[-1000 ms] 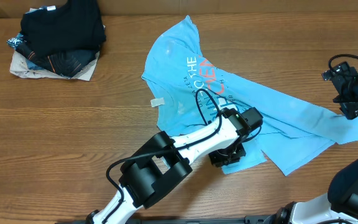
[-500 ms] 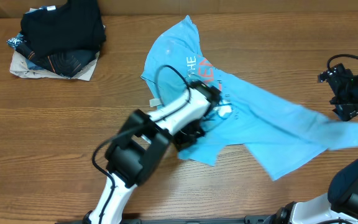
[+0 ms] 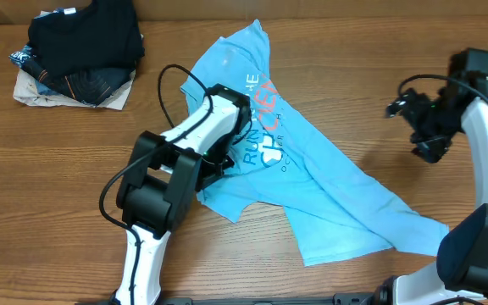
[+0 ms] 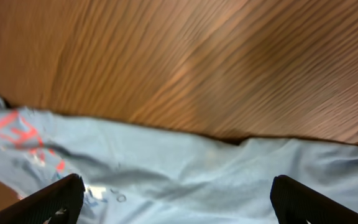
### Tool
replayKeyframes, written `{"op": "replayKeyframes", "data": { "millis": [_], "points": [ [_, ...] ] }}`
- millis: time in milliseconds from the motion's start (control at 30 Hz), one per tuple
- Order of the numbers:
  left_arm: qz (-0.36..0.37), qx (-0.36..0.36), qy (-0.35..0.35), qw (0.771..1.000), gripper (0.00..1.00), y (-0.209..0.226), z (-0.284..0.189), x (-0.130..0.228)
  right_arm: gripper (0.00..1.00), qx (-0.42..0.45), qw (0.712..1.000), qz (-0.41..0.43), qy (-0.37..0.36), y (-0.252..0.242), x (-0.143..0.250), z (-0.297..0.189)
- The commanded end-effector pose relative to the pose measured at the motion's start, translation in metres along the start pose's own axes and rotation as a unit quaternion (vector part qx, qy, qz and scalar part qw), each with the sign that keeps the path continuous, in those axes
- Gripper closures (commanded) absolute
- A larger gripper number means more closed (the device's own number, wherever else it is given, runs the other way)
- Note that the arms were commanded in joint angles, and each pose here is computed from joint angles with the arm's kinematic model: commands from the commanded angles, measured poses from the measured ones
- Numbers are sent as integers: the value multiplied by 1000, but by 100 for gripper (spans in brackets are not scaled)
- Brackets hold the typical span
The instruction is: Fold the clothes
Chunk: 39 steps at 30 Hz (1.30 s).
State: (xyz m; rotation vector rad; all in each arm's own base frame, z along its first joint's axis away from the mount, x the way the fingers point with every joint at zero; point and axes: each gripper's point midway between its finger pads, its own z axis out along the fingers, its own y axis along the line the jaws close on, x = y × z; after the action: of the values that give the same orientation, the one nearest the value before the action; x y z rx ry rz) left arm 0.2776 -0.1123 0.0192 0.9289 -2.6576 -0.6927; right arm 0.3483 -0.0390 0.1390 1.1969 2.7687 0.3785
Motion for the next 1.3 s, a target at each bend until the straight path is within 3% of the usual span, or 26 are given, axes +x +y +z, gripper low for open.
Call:
{"op": "replayKeyframes", "data": {
  "millis": [0, 100, 200, 300, 800, 1267],
  "points": [
    [-25, 22, -21, 999, 96, 13, -14, -22, 0, 1, 998, -60, 15, 17, 23, 3],
    [-36, 33, -22, 999, 96, 19, -19, -29, 0, 0, 993, -112, 22, 29, 35, 6],
    [-38, 36, -28, 998, 96, 23, -22, -34, 17, 1, 985, -168, 32, 36, 49, 8],
    [-37, 34, -31, 998, 96, 23, -22, -35, 25, 9, 976, -210, 51, 41, 67, 11],
    [-30, 36, -32, 998, 95, 22, -22, -36, 23, 84, 930, -318, 165, 9, 182, 84],
    [-30, 37, -31, 998, 95, 22, -22, -35, 23, 74, 931, -324, 152, 2, 195, 118]
  ]
}}
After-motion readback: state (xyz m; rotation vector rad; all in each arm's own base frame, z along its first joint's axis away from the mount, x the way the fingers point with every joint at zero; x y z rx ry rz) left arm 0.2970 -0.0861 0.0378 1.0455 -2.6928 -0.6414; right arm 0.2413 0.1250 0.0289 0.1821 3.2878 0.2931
